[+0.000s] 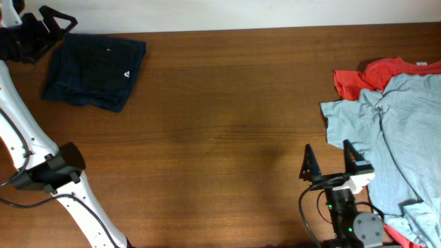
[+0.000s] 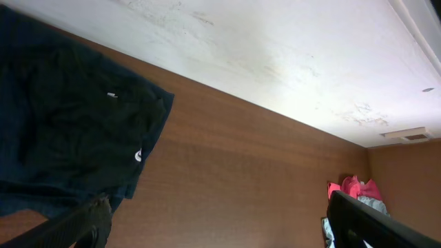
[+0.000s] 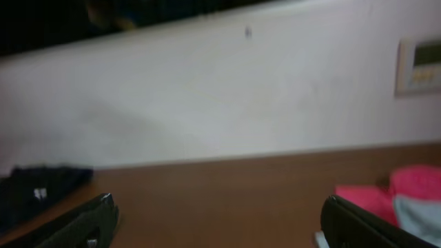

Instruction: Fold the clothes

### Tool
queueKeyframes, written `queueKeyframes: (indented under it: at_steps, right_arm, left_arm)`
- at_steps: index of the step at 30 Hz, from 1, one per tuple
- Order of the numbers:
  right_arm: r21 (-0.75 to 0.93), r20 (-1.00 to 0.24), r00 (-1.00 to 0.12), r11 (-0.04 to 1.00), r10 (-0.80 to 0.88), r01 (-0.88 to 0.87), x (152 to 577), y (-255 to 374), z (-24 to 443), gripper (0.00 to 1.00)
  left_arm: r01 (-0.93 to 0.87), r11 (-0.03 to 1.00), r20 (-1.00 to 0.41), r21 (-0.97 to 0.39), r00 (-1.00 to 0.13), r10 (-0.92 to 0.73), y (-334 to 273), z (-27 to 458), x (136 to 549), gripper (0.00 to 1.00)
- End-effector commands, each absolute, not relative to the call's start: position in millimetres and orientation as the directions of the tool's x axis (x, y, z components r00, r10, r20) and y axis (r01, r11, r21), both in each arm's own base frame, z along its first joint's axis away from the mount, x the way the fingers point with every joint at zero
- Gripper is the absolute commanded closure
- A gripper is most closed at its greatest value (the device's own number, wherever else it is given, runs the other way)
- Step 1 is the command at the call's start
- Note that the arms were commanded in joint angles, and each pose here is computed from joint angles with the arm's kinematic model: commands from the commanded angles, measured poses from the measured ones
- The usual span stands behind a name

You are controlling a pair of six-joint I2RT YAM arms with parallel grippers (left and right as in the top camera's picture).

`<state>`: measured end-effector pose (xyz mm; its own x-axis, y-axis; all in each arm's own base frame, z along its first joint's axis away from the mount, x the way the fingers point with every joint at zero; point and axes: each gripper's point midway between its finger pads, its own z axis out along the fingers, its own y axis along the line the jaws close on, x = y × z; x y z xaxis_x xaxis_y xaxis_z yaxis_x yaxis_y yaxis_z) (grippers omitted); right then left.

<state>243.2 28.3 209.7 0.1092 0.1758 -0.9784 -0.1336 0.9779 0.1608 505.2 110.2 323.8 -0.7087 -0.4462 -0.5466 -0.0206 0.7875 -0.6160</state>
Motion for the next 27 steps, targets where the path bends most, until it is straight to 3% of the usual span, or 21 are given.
queueKeyframes:
  at_steps: [1, 5, 13, 18, 27]
  right_arm:
    - [0.169, -0.976, 0.114, 0.975, 0.186, -0.146, 242.6, 29.3, 208.9, 0.01]
    - [0.174, -0.977, 0.106, 0.979, 0.185, -0.103, 243.9, 22.2, 205.2, 0.01]
    - [0.162, -0.984, -0.083, 0.986, 0.158, -0.033, 245.4, 16.0, 156.1, 0.01]
    - [0.058, -0.996, -0.077, 0.997, 0.055, -0.045, 245.4, 16.6, 156.6, 0.01]
    - [0.052, -0.996, -0.076, 0.998, 0.048, -0.046, 245.4, 16.7, 156.8, 0.01]
  left_arm:
    - [-0.022, 0.787, -0.543, -0.616, -0.712, -0.445, 110.9, 321.2, 505.8, 0.01]
    - [-0.022, 0.788, -0.543, -0.616, -0.712, -0.445, 110.9, 321.3, 505.7, 0.0]
    - [-0.022, 0.788, -0.543, -0.616, -0.712, -0.445, 110.9, 321.3, 505.7, 0.01]
    - [-0.022, 0.788, -0.543, -0.616, -0.712, -0.445, 110.9, 321.3, 505.7, 0.01]
    - [-0.022, 0.788, -0.543, -0.616, -0.712, -0.445, 110.9, 321.3, 505.7, 0.0]
